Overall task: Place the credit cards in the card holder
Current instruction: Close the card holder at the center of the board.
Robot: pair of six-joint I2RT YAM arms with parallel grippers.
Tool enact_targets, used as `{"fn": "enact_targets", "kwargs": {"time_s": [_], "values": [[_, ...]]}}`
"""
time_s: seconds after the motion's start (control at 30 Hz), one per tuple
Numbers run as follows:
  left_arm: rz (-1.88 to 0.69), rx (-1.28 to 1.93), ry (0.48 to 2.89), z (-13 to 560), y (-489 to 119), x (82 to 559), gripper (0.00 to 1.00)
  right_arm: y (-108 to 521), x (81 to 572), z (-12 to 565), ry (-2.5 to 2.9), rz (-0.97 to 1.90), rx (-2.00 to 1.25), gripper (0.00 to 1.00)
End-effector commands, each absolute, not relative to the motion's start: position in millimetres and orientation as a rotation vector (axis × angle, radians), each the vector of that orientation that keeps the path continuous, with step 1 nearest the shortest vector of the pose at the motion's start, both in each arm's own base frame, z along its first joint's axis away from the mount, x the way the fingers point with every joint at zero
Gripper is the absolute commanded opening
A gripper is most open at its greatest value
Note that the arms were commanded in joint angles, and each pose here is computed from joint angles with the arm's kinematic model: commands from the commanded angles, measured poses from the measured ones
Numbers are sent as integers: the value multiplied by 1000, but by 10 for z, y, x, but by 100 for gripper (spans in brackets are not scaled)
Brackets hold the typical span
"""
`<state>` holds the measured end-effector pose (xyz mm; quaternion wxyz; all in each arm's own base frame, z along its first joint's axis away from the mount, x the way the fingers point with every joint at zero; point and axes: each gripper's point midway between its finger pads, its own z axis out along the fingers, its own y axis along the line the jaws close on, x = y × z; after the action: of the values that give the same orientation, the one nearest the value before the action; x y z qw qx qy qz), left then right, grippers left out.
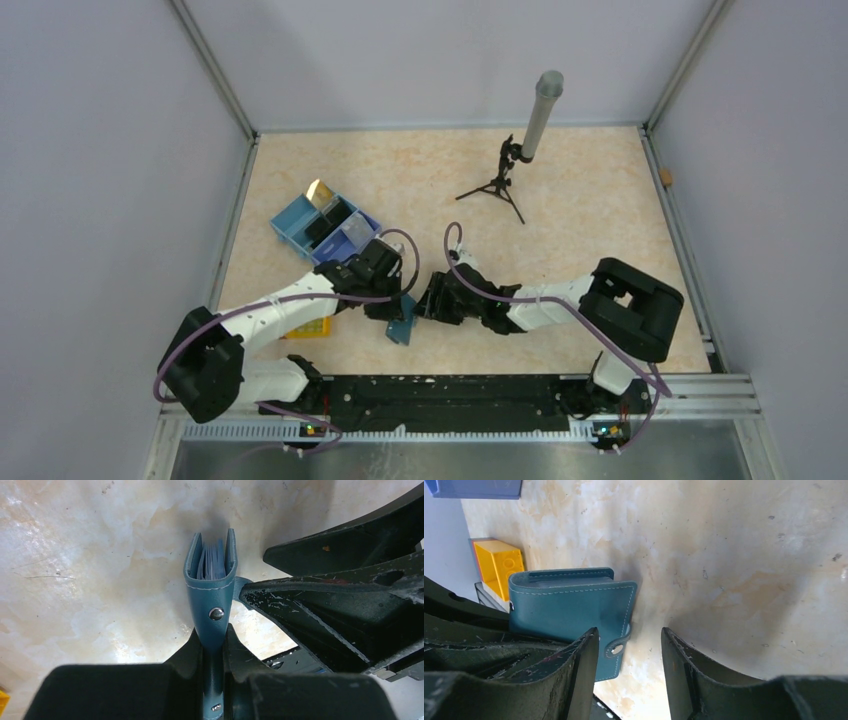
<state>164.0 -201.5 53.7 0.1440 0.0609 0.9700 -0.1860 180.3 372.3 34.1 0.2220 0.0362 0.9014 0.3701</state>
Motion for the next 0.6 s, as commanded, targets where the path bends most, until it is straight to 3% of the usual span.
{"fn": "enact_targets", "kwargs": {"time_s": [0.0, 0.2, 0.43, 0.57], "values": [[-489, 193, 2770, 599, -2017, 1726, 0, 3953, 1819, 550, 2437, 1131, 102, 48], [-467, 209, 2771, 588, -2027, 1730, 0, 4062, 1758, 568, 2448, 1158, 76, 47], [-460, 215, 2773, 575, -2029, 1719, 0, 4034, 1676, 478, 2494, 1120, 93, 16], [-460, 215, 2774, 573, -2029, 1719, 0, 3995, 1685, 500, 2488, 1099, 100, 13]]}}
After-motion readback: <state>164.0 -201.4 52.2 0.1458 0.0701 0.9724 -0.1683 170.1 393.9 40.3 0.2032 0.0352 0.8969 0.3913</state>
